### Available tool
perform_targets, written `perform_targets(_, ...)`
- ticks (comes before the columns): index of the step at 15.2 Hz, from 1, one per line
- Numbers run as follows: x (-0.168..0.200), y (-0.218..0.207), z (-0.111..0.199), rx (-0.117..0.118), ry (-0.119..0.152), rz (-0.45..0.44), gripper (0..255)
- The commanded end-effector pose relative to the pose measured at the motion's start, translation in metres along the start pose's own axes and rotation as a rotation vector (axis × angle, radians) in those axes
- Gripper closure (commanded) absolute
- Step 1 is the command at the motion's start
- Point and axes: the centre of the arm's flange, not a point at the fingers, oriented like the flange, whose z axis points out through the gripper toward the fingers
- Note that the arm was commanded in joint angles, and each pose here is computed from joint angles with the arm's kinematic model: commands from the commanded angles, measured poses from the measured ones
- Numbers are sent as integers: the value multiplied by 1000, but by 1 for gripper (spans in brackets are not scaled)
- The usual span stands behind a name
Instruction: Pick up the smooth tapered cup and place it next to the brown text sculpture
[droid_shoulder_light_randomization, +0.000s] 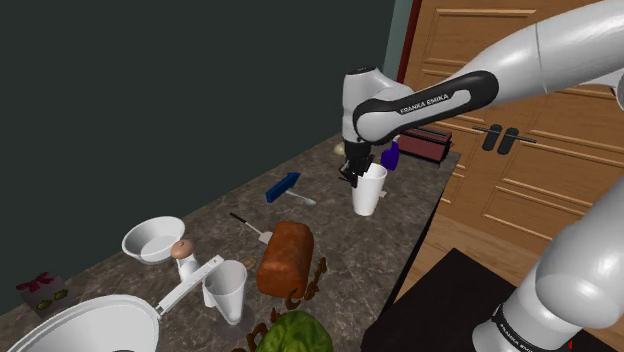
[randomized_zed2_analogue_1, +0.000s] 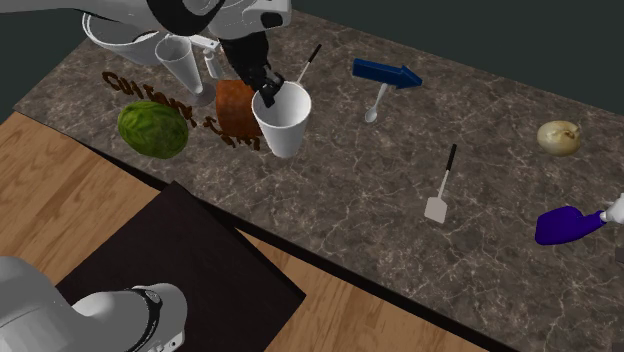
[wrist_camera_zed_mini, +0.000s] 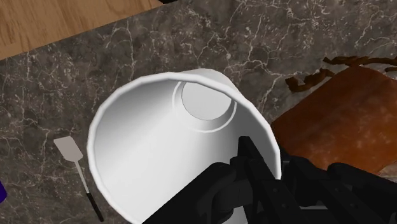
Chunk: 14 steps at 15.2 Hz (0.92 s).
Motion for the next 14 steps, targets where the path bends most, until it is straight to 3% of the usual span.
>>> perform_targets(1,-22,-10,-1,0,1,1,255)
perform_targets(11,-140,-69,-12,0,1,1,255)
perform_targets(14,-149,-75,-2,0,1,1,255)
